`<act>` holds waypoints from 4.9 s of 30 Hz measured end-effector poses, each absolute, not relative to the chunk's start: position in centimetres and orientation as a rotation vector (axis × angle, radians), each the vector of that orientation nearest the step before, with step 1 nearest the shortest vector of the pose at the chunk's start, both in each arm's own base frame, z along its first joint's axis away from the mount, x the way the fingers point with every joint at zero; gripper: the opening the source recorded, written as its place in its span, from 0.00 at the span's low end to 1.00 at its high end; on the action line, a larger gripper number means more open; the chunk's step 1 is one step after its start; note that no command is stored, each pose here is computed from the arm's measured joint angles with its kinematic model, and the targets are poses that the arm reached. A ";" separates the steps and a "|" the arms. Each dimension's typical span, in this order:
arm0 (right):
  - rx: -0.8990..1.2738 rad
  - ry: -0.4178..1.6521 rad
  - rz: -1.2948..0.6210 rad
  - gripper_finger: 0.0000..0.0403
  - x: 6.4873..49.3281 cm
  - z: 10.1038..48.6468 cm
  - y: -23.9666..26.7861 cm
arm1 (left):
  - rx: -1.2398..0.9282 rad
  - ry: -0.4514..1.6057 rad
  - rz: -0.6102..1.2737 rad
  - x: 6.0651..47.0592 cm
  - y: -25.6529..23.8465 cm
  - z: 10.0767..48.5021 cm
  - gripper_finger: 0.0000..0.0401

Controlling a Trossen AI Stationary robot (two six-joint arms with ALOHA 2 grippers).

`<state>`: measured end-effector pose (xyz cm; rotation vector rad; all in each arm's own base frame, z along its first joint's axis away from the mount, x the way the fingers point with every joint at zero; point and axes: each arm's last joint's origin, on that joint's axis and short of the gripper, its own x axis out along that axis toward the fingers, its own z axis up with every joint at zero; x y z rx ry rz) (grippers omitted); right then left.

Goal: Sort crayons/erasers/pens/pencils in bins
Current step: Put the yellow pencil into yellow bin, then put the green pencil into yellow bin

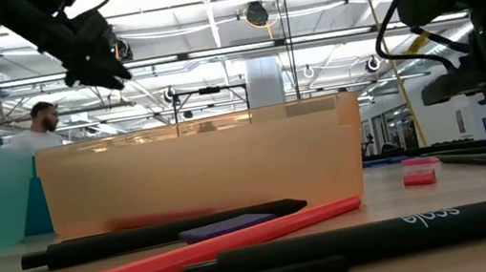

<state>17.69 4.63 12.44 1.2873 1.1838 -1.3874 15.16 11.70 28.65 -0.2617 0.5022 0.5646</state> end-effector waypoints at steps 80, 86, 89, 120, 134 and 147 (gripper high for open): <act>0.444 0.513 -0.464 0.47 23.5 30.3 -4.3 | 0.018 1.507 0.378 20.2 16.7 24.8 0.05; 0.575 0.750 -0.613 0.47 21.6 28.3 -4.5 | 0.022 1.651 0.314 18.4 14.8 19.0 0.07; 0.663 0.905 -0.793 0.47 19.8 27.1 -5.3 | 0.049 1.628 0.307 18.6 14.1 17.5 0.08; 0.932 1.265 -1.387 0.39 14.0 16.6 -25.6 | -0.149 1.396 0.540 17.4 12.4 22.8 0.63; 1.007 1.656 -1.338 0.31 14.4 15.3 -31.4 | -0.199 1.320 0.521 16.6 11.6 24.1 0.60; 0.821 2.159 -0.864 0.31 14.2 11.4 -32.1 | -0.119 1.354 0.448 16.5 11.5 24.1 0.60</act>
